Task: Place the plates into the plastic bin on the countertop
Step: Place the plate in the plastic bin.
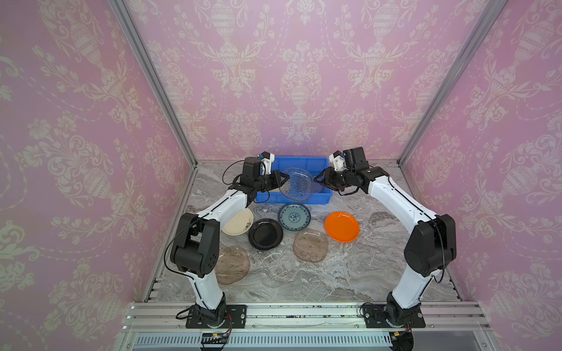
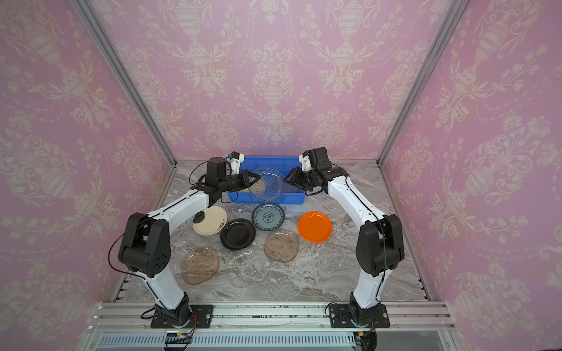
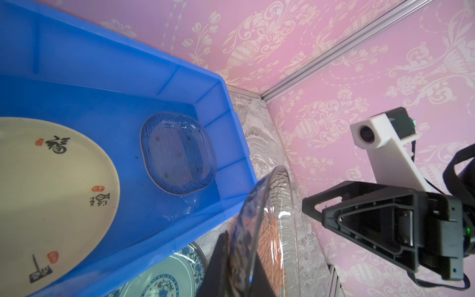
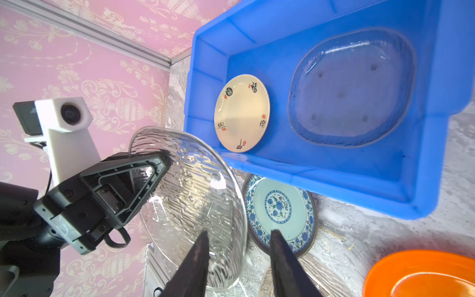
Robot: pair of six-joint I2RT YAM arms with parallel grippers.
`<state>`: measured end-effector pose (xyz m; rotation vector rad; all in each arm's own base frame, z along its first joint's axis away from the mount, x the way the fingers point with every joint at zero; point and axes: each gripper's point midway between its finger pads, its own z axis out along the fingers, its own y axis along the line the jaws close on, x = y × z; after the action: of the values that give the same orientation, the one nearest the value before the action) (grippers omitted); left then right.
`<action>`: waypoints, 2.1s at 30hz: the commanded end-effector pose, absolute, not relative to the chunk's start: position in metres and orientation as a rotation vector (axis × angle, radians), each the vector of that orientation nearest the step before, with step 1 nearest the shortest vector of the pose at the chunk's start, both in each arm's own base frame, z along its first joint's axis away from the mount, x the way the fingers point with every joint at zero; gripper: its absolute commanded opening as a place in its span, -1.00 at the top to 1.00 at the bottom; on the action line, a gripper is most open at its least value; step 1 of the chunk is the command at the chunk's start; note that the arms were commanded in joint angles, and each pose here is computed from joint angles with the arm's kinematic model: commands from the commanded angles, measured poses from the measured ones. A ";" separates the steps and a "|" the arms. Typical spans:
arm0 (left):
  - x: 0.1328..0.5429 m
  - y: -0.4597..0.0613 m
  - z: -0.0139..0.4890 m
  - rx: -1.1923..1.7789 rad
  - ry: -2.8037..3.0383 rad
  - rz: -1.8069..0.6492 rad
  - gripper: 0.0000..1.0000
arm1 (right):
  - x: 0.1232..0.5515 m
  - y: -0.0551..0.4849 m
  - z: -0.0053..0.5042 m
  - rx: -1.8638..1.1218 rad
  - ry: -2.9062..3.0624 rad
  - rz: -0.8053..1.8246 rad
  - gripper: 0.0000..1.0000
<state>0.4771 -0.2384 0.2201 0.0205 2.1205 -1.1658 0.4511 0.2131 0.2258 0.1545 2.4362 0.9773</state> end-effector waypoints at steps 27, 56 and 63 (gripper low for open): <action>0.611 -0.294 0.130 -0.228 2.122 -1.097 1.00 | 0.486 0.164 0.241 0.354 2.280 0.980 0.13; 0.619 -0.321 0.083 -0.126 2.270 -0.936 0.73 | 0.488 0.168 0.236 0.360 2.268 1.062 0.14; 0.618 -0.320 0.084 -0.091 2.287 -0.892 0.60 | 0.487 0.169 0.239 0.357 2.259 1.070 0.14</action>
<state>0.6175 -0.3205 0.0836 -0.1327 2.2754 -0.9545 0.4870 0.1698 0.2413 0.3395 2.2629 1.0422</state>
